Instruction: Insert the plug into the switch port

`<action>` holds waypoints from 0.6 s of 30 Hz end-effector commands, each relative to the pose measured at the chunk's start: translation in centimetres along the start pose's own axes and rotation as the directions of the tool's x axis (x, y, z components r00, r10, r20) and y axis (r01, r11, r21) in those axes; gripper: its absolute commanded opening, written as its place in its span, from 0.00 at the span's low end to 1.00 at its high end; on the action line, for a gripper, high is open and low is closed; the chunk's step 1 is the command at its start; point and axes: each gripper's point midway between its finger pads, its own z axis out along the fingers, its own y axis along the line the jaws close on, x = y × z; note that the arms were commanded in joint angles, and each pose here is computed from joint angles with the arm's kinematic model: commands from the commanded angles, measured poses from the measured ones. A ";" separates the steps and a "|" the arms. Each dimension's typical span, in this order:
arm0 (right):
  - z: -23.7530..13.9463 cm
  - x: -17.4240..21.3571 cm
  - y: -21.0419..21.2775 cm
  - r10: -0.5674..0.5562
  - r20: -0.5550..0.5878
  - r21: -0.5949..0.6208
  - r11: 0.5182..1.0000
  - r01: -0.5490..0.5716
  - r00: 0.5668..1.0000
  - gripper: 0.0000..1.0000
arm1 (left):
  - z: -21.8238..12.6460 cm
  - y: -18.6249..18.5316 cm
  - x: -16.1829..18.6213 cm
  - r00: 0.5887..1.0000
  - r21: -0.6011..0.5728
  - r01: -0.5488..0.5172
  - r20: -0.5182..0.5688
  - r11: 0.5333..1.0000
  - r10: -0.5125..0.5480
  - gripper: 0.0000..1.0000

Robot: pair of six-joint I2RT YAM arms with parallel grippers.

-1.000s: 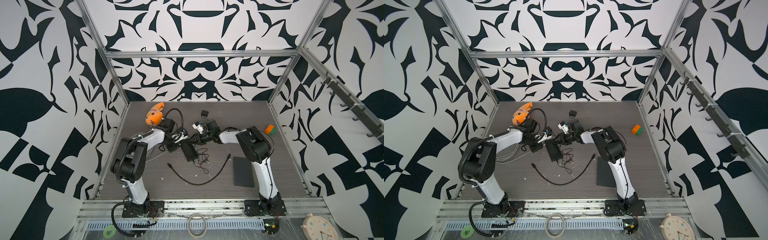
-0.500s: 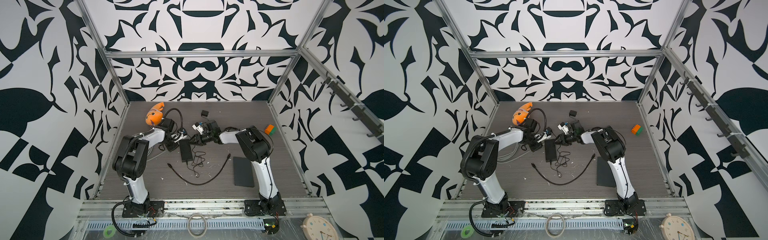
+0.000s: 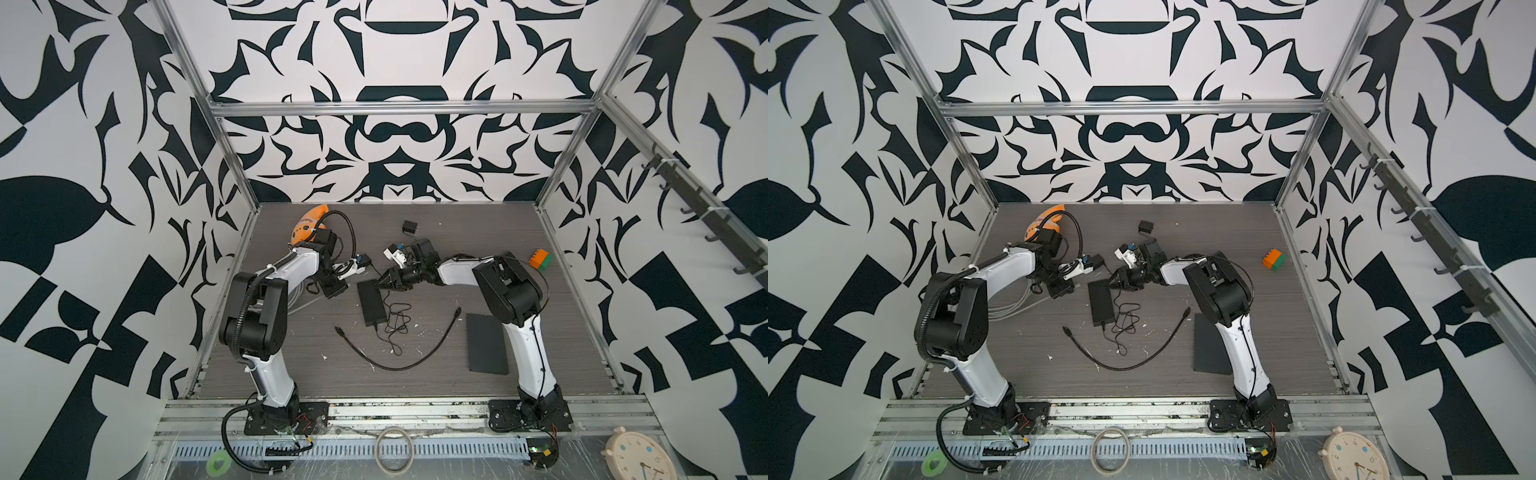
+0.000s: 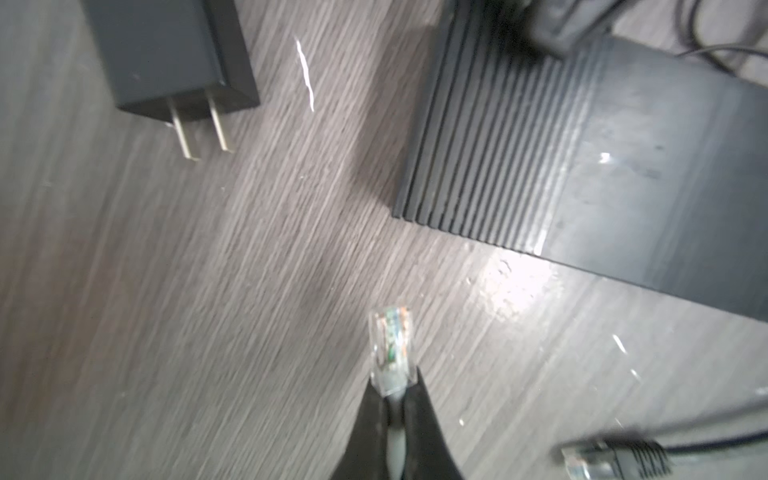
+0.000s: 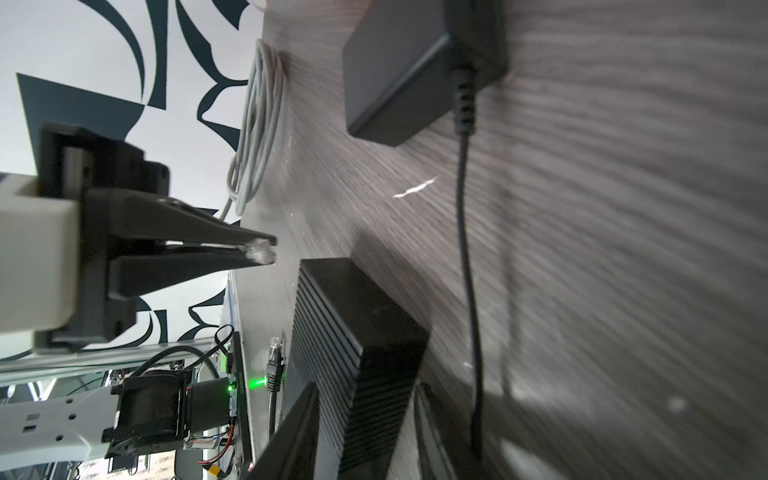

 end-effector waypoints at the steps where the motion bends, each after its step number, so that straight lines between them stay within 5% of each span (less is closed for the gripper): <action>1: -2.3 -2.7 3.4 -0.085 0.076 0.018 0.996 0.084 0.994 0.42 | -1.7 -1.7 -0.7 0.998 0.058 -0.043 0.048 0.997 0.040 0.00; 8: -5.1 -3.3 7.0 -0.117 0.161 0.019 0.993 0.116 0.980 0.45 | -7.1 -3.3 -6.8 0.910 -0.006 -0.150 0.390 0.989 0.141 0.00; 18: -7.7 -3.5 11.1 0.034 0.301 -0.113 0.994 0.001 0.953 0.46 | -8.0 -5.6 -7.8 0.875 -0.025 -0.214 0.439 0.976 0.203 0.00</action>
